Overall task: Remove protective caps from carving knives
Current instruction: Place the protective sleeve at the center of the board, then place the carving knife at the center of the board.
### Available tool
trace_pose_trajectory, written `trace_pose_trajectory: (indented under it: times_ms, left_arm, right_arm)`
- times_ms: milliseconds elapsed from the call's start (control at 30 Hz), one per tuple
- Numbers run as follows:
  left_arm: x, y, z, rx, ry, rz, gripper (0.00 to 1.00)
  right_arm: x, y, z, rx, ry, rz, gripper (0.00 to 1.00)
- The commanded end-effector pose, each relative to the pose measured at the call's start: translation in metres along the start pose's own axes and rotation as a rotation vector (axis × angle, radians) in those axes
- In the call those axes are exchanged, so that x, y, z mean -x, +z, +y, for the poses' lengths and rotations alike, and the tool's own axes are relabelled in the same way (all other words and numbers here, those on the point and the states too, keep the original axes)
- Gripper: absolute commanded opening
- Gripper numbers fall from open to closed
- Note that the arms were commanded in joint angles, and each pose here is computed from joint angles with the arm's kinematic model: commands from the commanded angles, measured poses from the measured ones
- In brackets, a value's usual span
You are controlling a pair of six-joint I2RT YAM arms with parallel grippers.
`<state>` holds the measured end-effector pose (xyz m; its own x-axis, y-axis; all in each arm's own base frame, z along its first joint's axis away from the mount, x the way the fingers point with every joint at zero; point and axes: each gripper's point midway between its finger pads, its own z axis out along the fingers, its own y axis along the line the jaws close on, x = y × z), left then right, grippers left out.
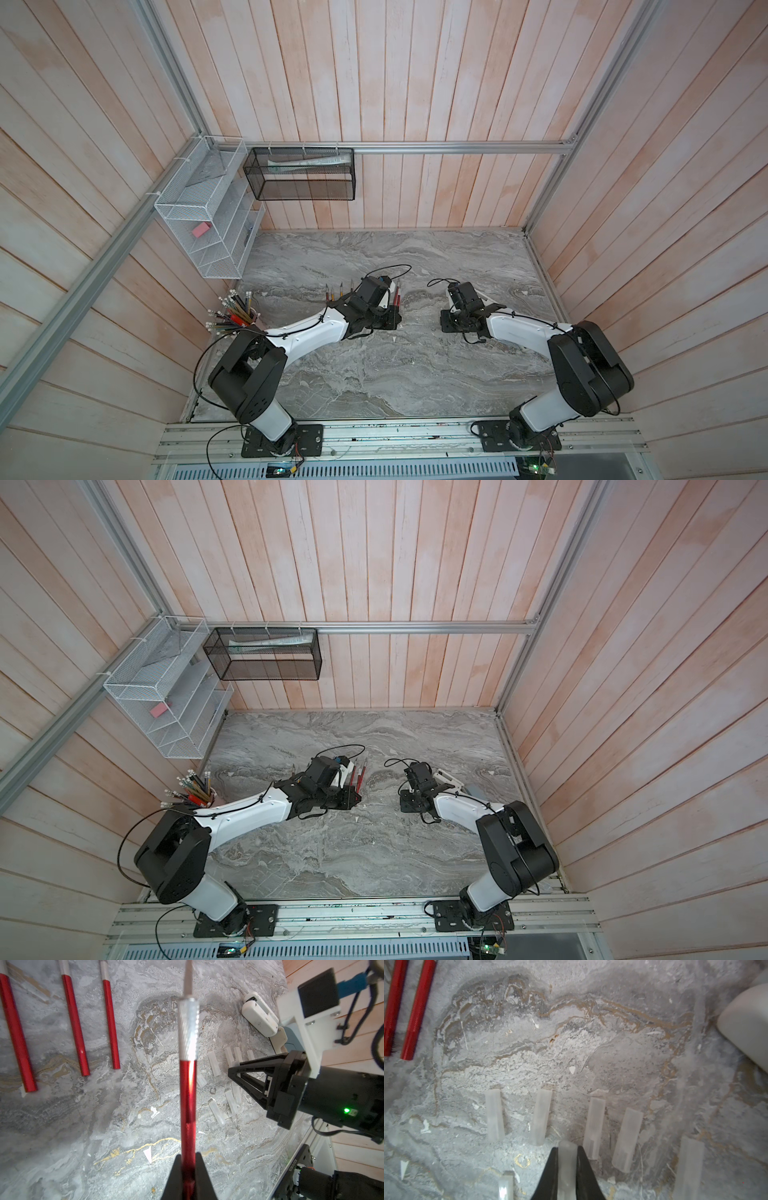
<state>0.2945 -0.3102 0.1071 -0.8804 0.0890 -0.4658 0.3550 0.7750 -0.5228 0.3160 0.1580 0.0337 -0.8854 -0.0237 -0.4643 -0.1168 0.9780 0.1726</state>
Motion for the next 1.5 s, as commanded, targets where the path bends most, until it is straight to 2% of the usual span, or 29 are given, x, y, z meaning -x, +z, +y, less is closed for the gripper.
trace_pose_trajectory:
  times_ms: [0, 533, 800, 1033, 1467]
  left_arm:
    - [0.008, 0.002, -0.002, -0.005, 0.0, -0.009, 0.0]
    - [0.006, 0.008, 0.001, 0.007, -0.002, 0.004, 0.0]
    - [0.013, 0.03, 0.019, 0.119, -0.01, 0.057, 0.0]
    - [0.026, 0.054, 0.036, 0.226, -0.017, 0.085, 0.0]
    - [0.041, 0.091, 0.052, 0.331, -0.009, 0.135, 0.0]
  right_arm:
    - [0.01, 0.0, 0.003, 0.012, -0.002, -0.013, 0.2]
    - [0.016, -0.007, 0.007, 0.031, 0.011, -0.031, 0.24]
    - [0.034, -0.041, 0.015, 0.1, 0.047, -0.117, 0.26]
    - [0.04, -0.069, 0.004, 0.125, 0.103, -0.196, 0.25]
    - [0.033, -0.078, -0.021, 0.124, 0.165, -0.235, 0.24]
